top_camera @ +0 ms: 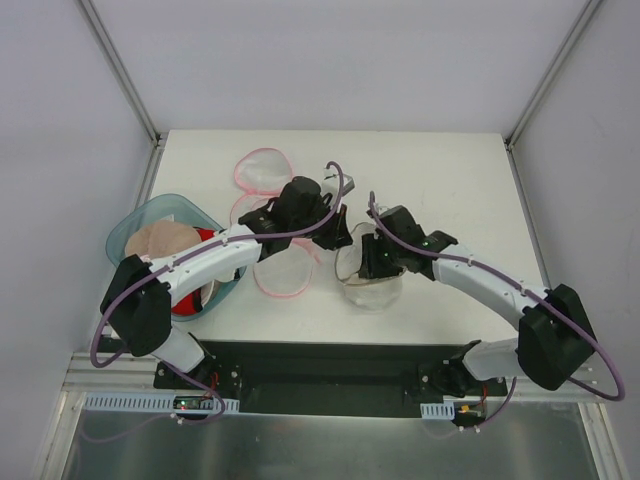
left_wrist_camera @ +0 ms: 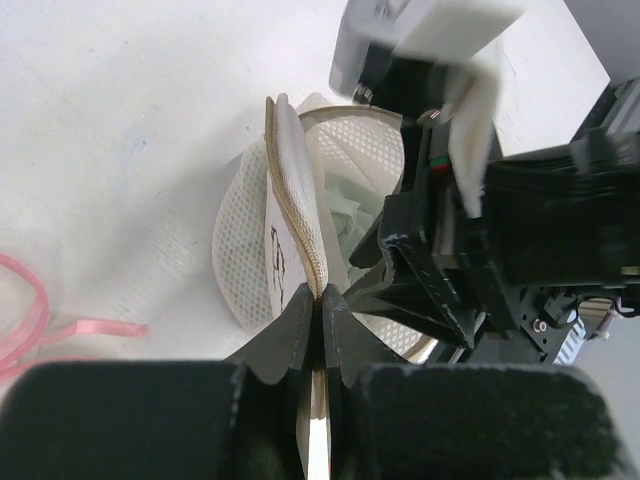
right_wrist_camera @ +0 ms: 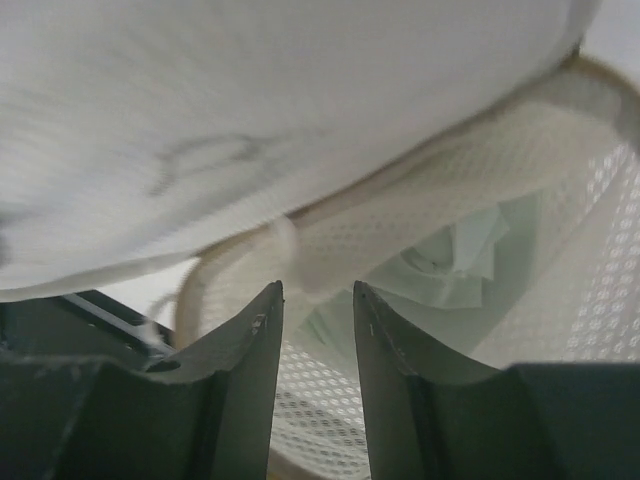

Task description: Unzip the laundry bag and remove the bra

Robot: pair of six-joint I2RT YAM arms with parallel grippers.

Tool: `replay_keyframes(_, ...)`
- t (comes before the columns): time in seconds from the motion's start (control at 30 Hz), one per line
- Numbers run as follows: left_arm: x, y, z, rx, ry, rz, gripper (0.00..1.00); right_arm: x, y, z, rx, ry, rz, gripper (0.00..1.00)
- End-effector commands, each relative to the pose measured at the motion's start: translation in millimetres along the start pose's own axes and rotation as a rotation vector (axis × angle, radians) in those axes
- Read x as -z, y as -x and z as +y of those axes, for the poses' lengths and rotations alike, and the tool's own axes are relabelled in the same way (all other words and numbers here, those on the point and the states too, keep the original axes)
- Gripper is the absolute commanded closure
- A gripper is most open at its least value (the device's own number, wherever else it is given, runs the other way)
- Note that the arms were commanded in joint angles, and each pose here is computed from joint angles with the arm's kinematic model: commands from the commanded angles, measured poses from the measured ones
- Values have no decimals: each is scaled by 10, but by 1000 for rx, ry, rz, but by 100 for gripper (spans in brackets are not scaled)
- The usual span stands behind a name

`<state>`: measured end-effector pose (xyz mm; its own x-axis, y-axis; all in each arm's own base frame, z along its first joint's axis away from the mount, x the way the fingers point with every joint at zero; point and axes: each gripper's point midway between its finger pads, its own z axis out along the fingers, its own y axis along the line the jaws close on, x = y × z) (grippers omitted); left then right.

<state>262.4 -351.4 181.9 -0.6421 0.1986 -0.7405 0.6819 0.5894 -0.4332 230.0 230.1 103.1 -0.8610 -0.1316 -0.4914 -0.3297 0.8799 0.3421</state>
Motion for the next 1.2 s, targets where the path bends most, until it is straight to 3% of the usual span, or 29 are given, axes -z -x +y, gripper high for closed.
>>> replay_keyframes(0.0, 149, 279, -169, -13, -16, -81, 100, -41, -324, -277, -47, -120, 83, 62)
replay_keyframes(0.2, 142, 264, -144, -21, -8, -81, 100, 30, -416, -622, -17, -302, 110, 55)
replay_keyframes(0.33, 163, 253, -109, -32, 7, -84, 100, -14, -501, -702, -1, -338, 154, 41)
replay_keyframes(0.43, 170, 242, -86, -36, 19, -85, 100, -83, -593, -804, 9, -381, 194, 41)
replay_keyframes(0.67, 119, 182, -73, -30, 11, -64, 100, -423, -675, -692, 17, -299, 224, 40)
replay_keyframes(0.7, 112, 176, -71, -31, 11, -61, 100, -464, -640, -666, 18, -287, 211, 42)
replay_keyframes(0.8, 86, 146, -43, -25, 22, -53, 100, -445, -534, -638, 14, -289, 170, 79)
replay_keyframes(0.83, 80, 136, -27, -25, 25, -52, 100, -409, -476, -626, 15, -289, 146, 98)
replay_keyframes(0.97, 56, 107, 41, -32, 50, -46, 100, -102, -129, -586, 36, -316, 9, 98)
replay_keyframes(1.17, -27, 22, 231, -39, 89, -18, 100, 630, 461, -257, 28, -203, -285, 98)
